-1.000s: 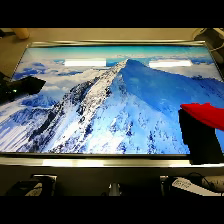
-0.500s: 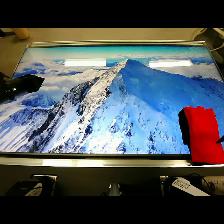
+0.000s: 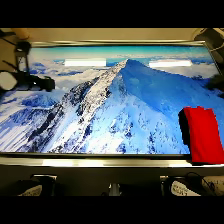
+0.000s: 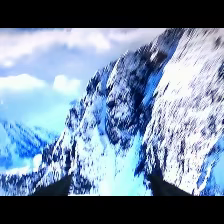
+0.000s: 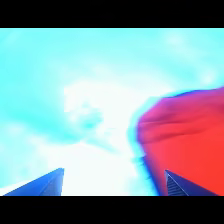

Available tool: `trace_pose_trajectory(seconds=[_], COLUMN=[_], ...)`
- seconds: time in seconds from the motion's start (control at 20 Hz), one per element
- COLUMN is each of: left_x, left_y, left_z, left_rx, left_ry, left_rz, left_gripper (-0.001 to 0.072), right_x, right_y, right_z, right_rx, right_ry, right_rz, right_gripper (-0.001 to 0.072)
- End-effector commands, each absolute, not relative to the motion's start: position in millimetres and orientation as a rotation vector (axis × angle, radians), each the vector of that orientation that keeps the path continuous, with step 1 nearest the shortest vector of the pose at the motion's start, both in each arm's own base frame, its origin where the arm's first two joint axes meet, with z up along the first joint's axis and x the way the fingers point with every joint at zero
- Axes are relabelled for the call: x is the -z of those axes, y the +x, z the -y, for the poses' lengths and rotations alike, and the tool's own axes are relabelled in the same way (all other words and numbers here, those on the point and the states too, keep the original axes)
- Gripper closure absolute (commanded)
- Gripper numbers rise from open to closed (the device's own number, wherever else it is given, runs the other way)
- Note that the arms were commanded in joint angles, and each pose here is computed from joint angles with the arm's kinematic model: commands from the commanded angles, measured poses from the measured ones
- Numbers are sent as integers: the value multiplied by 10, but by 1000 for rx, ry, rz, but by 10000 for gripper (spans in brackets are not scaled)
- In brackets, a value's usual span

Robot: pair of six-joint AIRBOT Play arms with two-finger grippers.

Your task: Fold the shirts.

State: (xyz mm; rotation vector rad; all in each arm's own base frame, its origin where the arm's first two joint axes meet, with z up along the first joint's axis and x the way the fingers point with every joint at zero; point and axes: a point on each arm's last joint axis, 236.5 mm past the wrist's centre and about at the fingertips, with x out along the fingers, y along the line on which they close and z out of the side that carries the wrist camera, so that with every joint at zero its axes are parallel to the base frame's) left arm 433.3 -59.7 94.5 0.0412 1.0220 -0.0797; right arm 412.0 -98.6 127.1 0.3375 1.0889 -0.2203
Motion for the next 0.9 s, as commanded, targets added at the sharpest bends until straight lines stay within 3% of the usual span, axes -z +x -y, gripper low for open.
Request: trace_pose_trajectory(seconds=[0.0, 0.1, 0.85], left_x=[-193, -71, -73], left_y=[3845, 3765, 3805], left_z=[519, 582, 593], left_rx=[-4, 10, 10], left_ry=[131, 102, 98], left_rz=[-1407, -1393, -1363], left_gripper=[-13, -12, -13], right_x=[-699, -397, -335], right_y=[4030, 3886, 3827], right_z=[-63, -225, -248], right_rx=[73, 47, 52], right_ry=[249, 229, 199], right_rz=[-1382, -1534, -1575], right_gripper=[26, 35, 36])
